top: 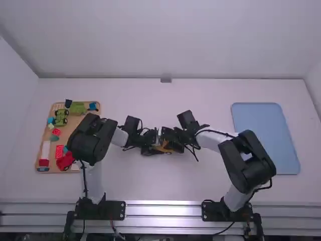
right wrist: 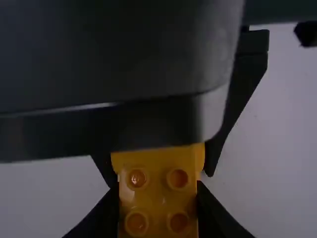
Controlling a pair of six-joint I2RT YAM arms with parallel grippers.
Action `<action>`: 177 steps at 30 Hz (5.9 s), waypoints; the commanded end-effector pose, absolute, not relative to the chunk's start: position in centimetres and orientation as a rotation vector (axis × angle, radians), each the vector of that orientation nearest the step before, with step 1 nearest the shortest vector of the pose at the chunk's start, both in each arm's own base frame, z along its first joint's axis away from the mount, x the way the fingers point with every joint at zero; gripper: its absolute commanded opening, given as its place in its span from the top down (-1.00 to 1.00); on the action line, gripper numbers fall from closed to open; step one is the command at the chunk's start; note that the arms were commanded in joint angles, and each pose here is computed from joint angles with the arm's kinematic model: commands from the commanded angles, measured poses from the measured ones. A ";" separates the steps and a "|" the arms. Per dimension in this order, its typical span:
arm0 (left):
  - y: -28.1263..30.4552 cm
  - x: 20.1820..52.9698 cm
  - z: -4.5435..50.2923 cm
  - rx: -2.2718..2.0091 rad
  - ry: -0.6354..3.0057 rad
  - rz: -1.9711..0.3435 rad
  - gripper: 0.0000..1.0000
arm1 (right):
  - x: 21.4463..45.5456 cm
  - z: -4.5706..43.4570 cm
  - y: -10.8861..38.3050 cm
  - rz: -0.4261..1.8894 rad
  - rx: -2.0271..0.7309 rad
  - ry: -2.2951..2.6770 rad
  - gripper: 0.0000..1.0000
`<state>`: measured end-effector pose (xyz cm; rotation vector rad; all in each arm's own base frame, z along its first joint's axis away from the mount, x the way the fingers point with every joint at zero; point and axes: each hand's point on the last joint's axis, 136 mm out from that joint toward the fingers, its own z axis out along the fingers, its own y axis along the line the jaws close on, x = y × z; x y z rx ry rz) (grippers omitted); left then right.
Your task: Assemble lego blocks to make yellow taxi
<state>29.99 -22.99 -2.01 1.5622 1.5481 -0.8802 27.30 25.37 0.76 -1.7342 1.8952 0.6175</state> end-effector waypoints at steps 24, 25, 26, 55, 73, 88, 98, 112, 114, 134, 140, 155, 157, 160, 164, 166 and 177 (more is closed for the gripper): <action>-21.4 28.5 -5.5 1.545 1.774 -0.870 0.70 | 25.0 -0.9 25.0 0.644 -1.842 1.947 1.00; -21.4 28.5 -5.5 1.546 1.773 -0.871 0.70 | 25.0 -0.9 25.0 0.644 -1.842 1.948 1.00; -21.4 28.5 -5.5 1.546 1.774 -0.871 0.72 | 25.0 -0.9 25.0 0.645 -1.843 1.948 1.00; -21.3 28.3 -5.6 1.546 1.786 -0.876 0.76 | 25.7 -1.5 23.9 0.647 -1.741 2.017 1.00; -21.3 28.2 -5.7 1.546 1.789 -0.878 0.76 | 25.8 -1.3 24.6 0.705 -1.775 1.944 1.00; -21.3 28.3 -5.6 1.538 1.796 -0.880 0.78 | 26.2 -3.6 24.6 0.663 -1.901 2.037 1.00; -21.2 28.4 -5.7 1.527 1.815 -0.879 0.80 | 26.1 -5.4 25.1 0.438 -1.939 2.046 1.00; -21.4 28.2 -5.7 1.532 1.810 -0.886 0.82 | 26.9 -2.7 26.4 0.791 -1.789 1.806 0.72; -21.4 28.2 -5.7 1.532 1.809 -0.886 0.82 | 27.1 -2.3 26.3 0.822 -1.773 1.778 0.52; -21.4 28.2 -5.7 1.532 1.813 -0.887 0.85 | 30.5 3.9 24.0 1.069 -1.496 1.472 -0.23; -21.4 28.2 -5.7 1.531 1.813 -0.887 0.73 | 29.6 3.3 20.7 1.091 -1.395 1.463 0.29; -18.5 29.4 -2.4 1.560 2.104 -0.691 -0.98 | 28.4 -0.6 23.2 0.967 -1.361 1.706 -0.98; -17.8 29.2 -0.1 1.591 2.136 -0.652 -0.98 | 28.5 -0.4 24.3 0.979 -1.395 1.684 -0.98; -16.3 29.7 2.9 1.557 2.183 -0.578 -0.98 | 29.3 -1.3 25.8 0.982 -1.420 1.692 -0.98; -15.1 30.4 6.0 1.386 2.206 -0.559 -0.99 | 29.2 -2.5 27.4 1.034 -1.456 1.678 -0.98; -14.6 30.8 6.9 1.304 2.206 -0.552 -0.98 | 28.9 -2.8 27.8 1.038 -1.481 1.666 -0.98; -8.7 34.0 10.6 0.555 2.172 -0.233 -0.99 | 28.4 -2.1 29.9 1.022 -1.610 1.496 -0.52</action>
